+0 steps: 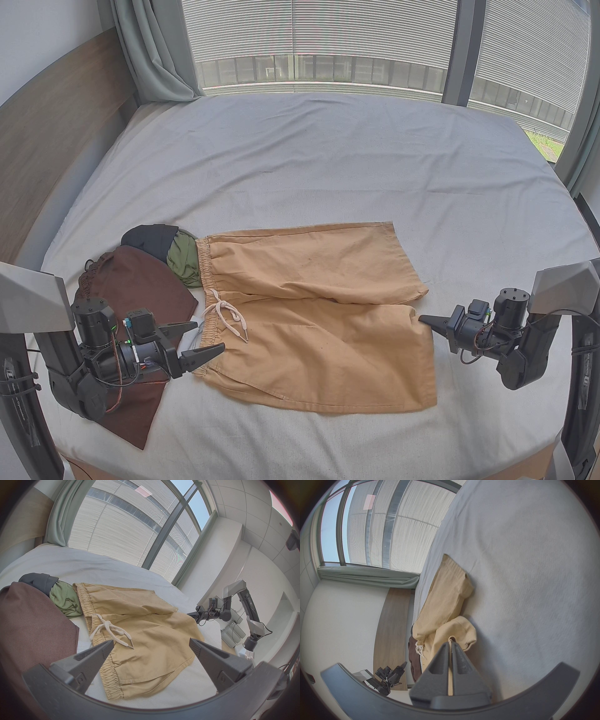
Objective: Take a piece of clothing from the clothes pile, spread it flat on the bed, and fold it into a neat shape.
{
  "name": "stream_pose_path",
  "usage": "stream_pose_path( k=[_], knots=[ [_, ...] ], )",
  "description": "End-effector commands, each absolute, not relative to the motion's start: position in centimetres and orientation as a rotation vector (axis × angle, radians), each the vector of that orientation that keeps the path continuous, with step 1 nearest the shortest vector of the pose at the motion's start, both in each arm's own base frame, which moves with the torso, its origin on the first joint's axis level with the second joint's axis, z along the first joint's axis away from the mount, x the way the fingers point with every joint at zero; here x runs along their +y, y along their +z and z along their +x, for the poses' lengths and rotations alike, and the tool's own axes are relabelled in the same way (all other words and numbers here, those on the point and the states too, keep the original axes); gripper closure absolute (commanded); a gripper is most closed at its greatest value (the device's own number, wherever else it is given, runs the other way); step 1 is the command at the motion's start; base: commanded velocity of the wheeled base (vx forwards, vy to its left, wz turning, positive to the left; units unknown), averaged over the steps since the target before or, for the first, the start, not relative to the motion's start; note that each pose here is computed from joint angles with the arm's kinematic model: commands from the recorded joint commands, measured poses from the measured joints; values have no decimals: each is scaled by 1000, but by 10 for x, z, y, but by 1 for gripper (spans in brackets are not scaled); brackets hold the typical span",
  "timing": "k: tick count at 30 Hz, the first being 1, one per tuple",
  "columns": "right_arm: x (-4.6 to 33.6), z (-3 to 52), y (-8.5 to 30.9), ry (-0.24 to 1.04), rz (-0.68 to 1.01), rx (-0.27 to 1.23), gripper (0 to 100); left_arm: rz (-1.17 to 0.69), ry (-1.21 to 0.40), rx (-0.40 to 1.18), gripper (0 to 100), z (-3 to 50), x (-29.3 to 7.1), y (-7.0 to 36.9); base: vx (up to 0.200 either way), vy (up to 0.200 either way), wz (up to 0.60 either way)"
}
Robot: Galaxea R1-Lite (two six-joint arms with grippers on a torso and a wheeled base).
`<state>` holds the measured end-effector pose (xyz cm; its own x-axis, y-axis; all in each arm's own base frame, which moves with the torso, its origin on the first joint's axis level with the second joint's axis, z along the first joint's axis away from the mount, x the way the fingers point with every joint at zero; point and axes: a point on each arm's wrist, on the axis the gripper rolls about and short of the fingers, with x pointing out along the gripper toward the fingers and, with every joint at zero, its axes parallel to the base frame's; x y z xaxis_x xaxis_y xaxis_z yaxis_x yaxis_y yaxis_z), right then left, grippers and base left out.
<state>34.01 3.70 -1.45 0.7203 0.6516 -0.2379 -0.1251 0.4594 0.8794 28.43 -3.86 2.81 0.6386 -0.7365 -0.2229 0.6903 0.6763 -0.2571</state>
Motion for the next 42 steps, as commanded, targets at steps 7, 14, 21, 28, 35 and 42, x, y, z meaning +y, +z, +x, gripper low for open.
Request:
stream_pose_path(
  k=[7, 14, 21, 28, 35, 42],
  knots=[
    [21, 343, -1, 501, 969, 541, 100, -155, -820, 327, 0, 284, -39, 27, 0, 0, 0],
    [13, 342, -2, 493, 894, 513, 100, -155, -817, 329, 0, 284, -39, 27, 0, 0, 0],
    [12, 342, -6, 495, 858, 511, 100, -160, -808, 341, 0, 286, -36, 22, 0, 0, 0],
    [14, 344, -7, 507, 835, 504, 100, -164, -806, 351, 0, 286, -36, 18, 0, 0, 0],
    [14, 346, -10, 504, 798, 486, 100, -170, -799, 364, 0, 288, -34, 14, 0, 0, 0],
    [15, 350, -7, 506, 790, 465, 0, -176, -799, 366, 0, 287, -34, 14, 0, 0, 0]
  ],
)
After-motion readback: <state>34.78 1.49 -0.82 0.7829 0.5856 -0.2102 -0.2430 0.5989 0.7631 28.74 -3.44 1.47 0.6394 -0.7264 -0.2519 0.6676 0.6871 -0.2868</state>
